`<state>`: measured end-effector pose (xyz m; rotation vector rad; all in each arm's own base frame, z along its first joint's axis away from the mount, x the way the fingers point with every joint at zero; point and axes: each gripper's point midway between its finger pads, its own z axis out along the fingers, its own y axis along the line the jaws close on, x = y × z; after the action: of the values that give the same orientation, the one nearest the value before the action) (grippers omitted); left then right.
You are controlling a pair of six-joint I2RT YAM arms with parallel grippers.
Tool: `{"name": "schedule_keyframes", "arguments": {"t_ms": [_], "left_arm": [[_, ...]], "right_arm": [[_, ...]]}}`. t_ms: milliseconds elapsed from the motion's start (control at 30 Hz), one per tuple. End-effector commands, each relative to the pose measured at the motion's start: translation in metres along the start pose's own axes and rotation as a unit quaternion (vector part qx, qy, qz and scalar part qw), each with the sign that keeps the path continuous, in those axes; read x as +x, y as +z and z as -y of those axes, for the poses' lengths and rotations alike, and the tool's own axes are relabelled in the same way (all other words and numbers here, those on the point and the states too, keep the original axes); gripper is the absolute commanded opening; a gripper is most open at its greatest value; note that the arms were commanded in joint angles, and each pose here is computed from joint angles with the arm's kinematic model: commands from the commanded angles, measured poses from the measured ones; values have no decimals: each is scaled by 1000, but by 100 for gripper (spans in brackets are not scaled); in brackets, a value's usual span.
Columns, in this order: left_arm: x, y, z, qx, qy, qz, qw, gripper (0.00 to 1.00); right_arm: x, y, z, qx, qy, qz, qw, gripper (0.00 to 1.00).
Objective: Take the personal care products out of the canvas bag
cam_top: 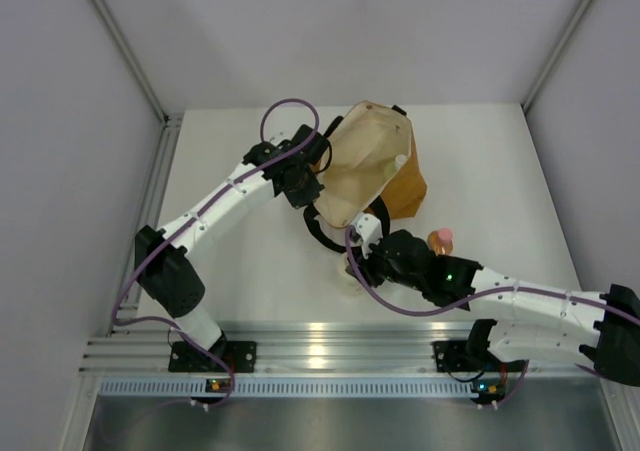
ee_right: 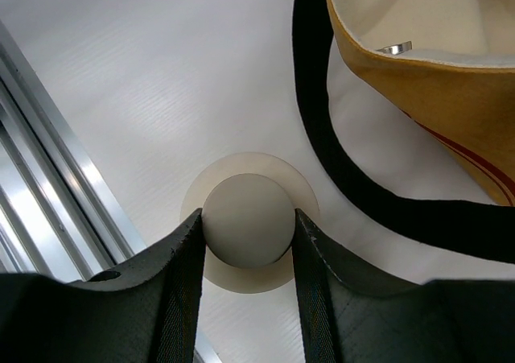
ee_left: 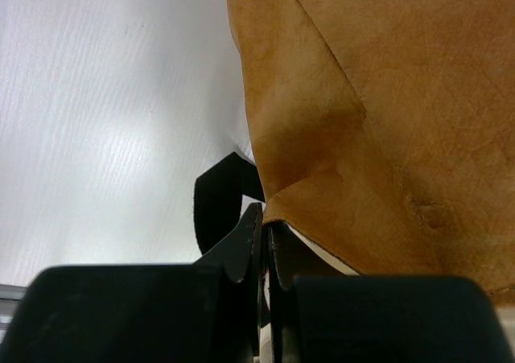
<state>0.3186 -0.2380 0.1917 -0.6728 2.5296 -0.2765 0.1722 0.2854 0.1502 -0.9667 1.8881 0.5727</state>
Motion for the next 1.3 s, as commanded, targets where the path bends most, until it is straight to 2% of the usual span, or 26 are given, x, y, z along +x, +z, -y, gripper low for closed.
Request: {"name": "schedule_keyframes", "arguments": {"t_ms": [0,67,100,133,300,467,800,900,1000,1100,1133,1267], "left_arm": [[-5,-1,7,8,0,2,1000,0],[-5,-1,7,8,0,2,1000,0],[-5,-2,7,10,-1,3,1000,0],[-5,-1,7,8,0,2,1000,0],[-6,-3,7,10,0,6,1000,0],[-7,-4,8,13,0,5,1000,0],[-6,-9,13,25,-7,-3,1000,0],[-7,-12,16,31,-11,-3,999,0],[-8,-16,18,36,-16,-3,999,0],[-6,-17,21,40,-23,-8,999,0],[-5,-17,22,43,-25,-13,999,0],[-1,-19,29,57,-28,-27,998,0]], "right_arm": [[-58,-5,-7,-7,28,106,994,0],[-56,-4,-8,-7,30,100,994,3],[-54,-3,-7,-6,33,97,995,16],[-54,-3,-7,-5,34,96,995,22],[-58,-5,-7,-3,38,97,995,51],[-71,-13,-6,-2,36,102,994,64],[-114,-32,11,45,52,104,992,65],[-135,-38,37,103,88,113,984,65],[-135,-33,56,149,117,89,978,65],[-163,-33,81,188,155,97,965,65],[-157,-27,94,206,161,77,962,65],[-160,-19,126,243,182,63,951,64]]}}
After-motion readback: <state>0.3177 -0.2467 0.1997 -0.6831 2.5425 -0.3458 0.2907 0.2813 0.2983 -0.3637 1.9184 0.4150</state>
